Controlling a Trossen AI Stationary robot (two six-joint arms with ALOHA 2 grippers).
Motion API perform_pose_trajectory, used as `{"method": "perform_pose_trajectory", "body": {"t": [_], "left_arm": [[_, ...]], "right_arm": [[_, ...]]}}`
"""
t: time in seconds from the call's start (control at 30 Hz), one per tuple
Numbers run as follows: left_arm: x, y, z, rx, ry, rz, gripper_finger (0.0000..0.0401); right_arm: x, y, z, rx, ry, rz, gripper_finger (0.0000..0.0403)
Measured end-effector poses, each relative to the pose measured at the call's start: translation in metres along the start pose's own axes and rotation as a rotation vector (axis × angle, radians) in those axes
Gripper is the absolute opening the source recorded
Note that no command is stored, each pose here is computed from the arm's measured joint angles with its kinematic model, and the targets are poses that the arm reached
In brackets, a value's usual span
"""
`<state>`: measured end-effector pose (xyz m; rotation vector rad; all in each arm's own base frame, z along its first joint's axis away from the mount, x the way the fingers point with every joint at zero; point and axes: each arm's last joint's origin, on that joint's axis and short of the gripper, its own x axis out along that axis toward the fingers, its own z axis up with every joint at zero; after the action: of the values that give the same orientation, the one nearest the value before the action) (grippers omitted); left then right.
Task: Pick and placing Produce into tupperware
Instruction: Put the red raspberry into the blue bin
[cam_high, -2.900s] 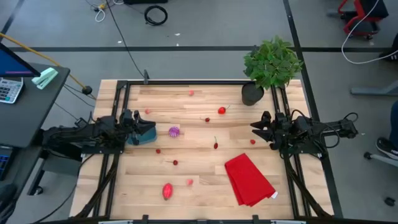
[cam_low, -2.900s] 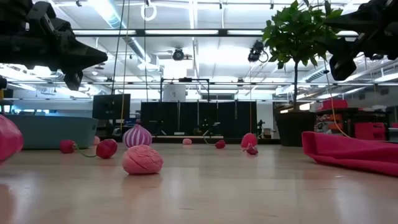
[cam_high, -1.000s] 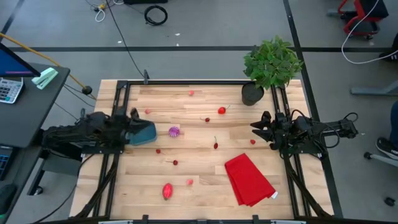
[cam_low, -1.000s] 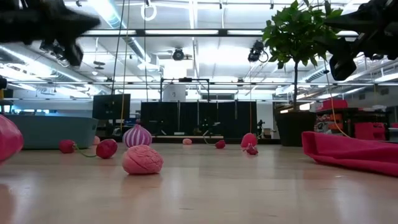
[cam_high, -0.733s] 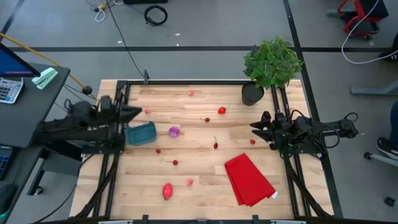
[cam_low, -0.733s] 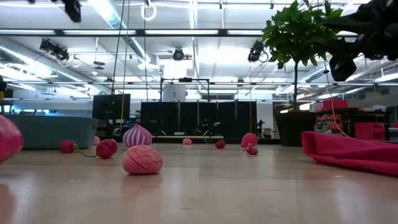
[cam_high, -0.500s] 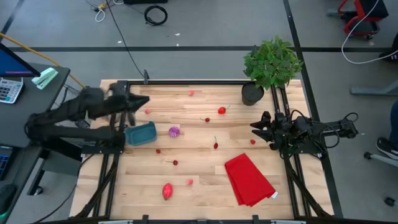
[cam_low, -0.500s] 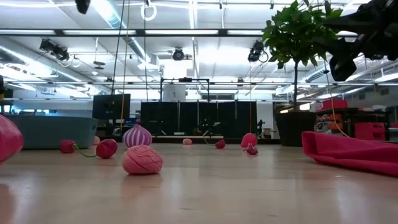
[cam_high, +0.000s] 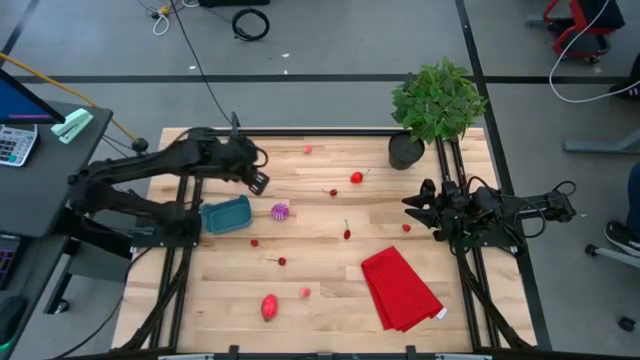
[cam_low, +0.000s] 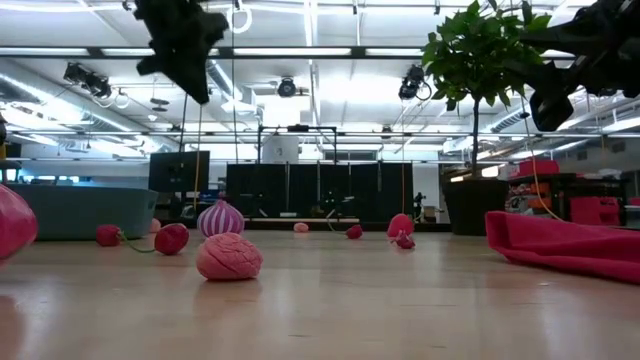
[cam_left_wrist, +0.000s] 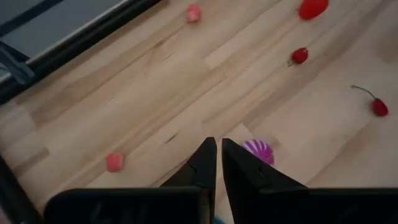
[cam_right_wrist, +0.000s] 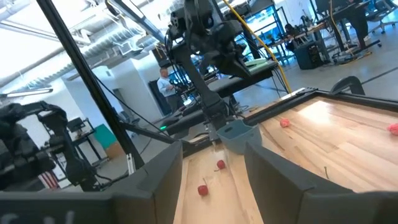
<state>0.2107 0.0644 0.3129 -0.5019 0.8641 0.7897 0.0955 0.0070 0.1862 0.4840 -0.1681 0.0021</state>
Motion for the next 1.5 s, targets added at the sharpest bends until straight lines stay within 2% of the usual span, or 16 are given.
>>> {"method": "perform_pose_trajectory", "body": {"t": [0.1,0.2,0.3,0.4,0.5,0.63,0.73,0.9,0.97,1.07,1.13,1.23,1.3,1.43,1.5], "left_arm": [[0.013,-0.006,0.002,0.005,0.027,0.019,0.0042],[0.025,-0.012,0.005,0.064,0.032,0.022,0.0045],[0.039,-0.021,0.012,0.126,-0.007,-0.001,0.0044],[0.051,-0.03,0.018,0.202,-0.045,-0.02,0.004],[0.065,-0.036,0.021,0.277,-0.047,-0.019,0.0034],[0.075,-0.04,0.018,0.49,-0.019,-0.008,0.0023],[0.074,-0.044,0.016,0.581,-0.018,-0.014,0.0017],[0.063,-0.051,0.024,0.606,-0.063,-0.037,0.0019],[0.057,-0.055,0.031,0.6,-0.092,-0.048,0.0021],[0.046,-0.058,0.041,0.585,-0.135,-0.062,0.0022],[0.039,-0.06,0.047,0.578,-0.157,-0.069,0.0019],[0.029,-0.059,0.052,0.538,-0.148,-0.07,0.0015],[0.024,-0.058,0.053,0.479,-0.13,-0.069,0.0014],[0.024,-0.055,0.049,0.449,-0.076,-0.051,0.0018],[0.024,-0.053,0.046,0.457,-0.043,-0.038,0.0022]], "right_arm": [[0.0,0.0,0.0,0.0,-0.001,-0.004,0.0183],[0.0,-0.004,0.002,-0.042,-0.058,-0.126,0.0183],[-0.001,-0.005,0.003,0.085,-0.11,-0.19,0.0183],[-0.001,-0.007,0.004,0.097,-0.142,-0.245,0.0183],[-0.001,-0.006,0.006,0.15,-0.168,-0.223,0.0183],[-0.001,0.0,0.013,0.197,-0.188,-0.13,0.0183],[0.001,0.01,0.032,0.179,-0.209,-0.103,0.0183],[0.013,0.043,0.094,0.003,-0.229,-0.091,0.0183],[0.025,0.06,0.123,-0.083,-0.196,-0.09,0.0183],[0.049,0.083,0.157,-0.205,-0.04,-0.125,0.0183],[0.068,0.093,0.171,-0.242,0.095,-0.175,0.0183],[0.099,0.105,0.184,-0.219,0.242,-0.238,0.0183],[0.122,0.112,0.189,-0.177,0.285,-0.265,0.0183],[0.163,0.127,0.205,-0.08,0.255,-0.269,0.0183],[0.181,0.133,0.211,-0.081,0.243,-0.265,0.0183]]}}
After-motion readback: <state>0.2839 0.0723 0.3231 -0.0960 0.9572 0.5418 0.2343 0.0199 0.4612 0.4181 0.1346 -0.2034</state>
